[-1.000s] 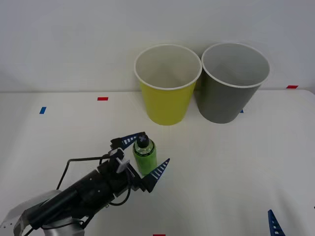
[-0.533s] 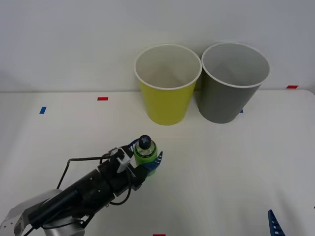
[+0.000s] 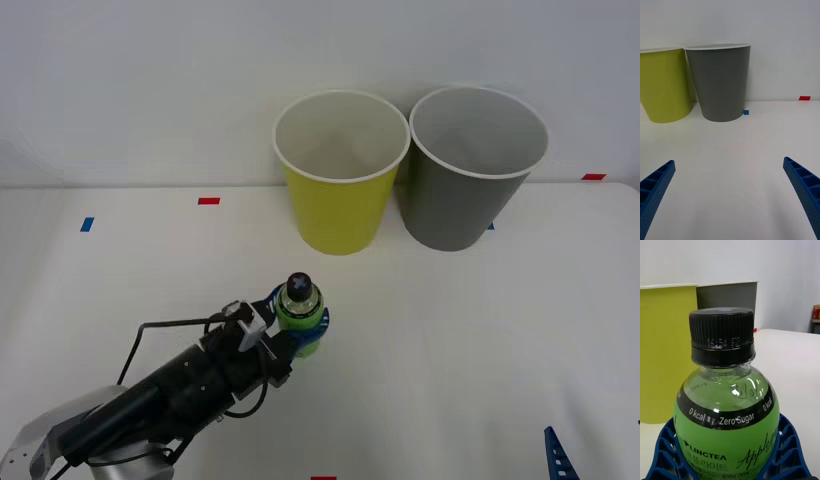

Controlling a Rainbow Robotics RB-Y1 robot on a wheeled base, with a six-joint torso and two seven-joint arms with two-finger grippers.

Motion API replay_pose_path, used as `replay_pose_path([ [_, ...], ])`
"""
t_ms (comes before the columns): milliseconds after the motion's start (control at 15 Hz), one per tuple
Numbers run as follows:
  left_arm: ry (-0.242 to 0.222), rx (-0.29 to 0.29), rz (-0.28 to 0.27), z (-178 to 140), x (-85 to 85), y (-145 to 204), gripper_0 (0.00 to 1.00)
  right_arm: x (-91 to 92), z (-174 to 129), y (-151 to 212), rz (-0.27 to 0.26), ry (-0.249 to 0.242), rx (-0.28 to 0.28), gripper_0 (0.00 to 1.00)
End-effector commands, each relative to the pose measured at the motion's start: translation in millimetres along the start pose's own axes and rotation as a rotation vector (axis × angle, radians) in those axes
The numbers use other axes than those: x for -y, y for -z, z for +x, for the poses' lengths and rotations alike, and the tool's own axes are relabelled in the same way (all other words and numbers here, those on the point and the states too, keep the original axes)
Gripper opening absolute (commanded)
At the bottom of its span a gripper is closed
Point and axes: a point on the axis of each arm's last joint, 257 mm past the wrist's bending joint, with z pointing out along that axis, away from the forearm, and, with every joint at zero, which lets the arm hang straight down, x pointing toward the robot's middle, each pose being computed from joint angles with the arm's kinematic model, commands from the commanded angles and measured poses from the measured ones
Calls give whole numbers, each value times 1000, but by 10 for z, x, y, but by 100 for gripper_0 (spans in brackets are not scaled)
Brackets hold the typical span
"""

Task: Put cans in the gray bin and PET bottles in the light green bin.

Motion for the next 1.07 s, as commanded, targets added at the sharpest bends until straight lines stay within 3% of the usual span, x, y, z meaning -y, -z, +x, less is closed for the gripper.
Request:
replay_pose_path([
  [67,23,-11,12,-125,22,-51,1,0,0,0,0,0,0,100],
  [333,38,-78,22,-473,-53,-93,0,0,0,0,0,0,0,100],
  [467,51,-141,17,-760,-20,-21,0,0,0,0,0,0,0,100],
  [600,27,-208,9,-976,-48,99,0,0,0,0,0,0,0,100],
  [733,1,-230,2,-1176,-90,159,0,0,0,0,0,0,0,100],
  [933,-38,-203,-34,-1642,-217,223,0,0,0,0,0,0,0,100],
  [1067,-39,-124,-76,-1999,-348,240,0,0,0,0,0,0,0,100],
])
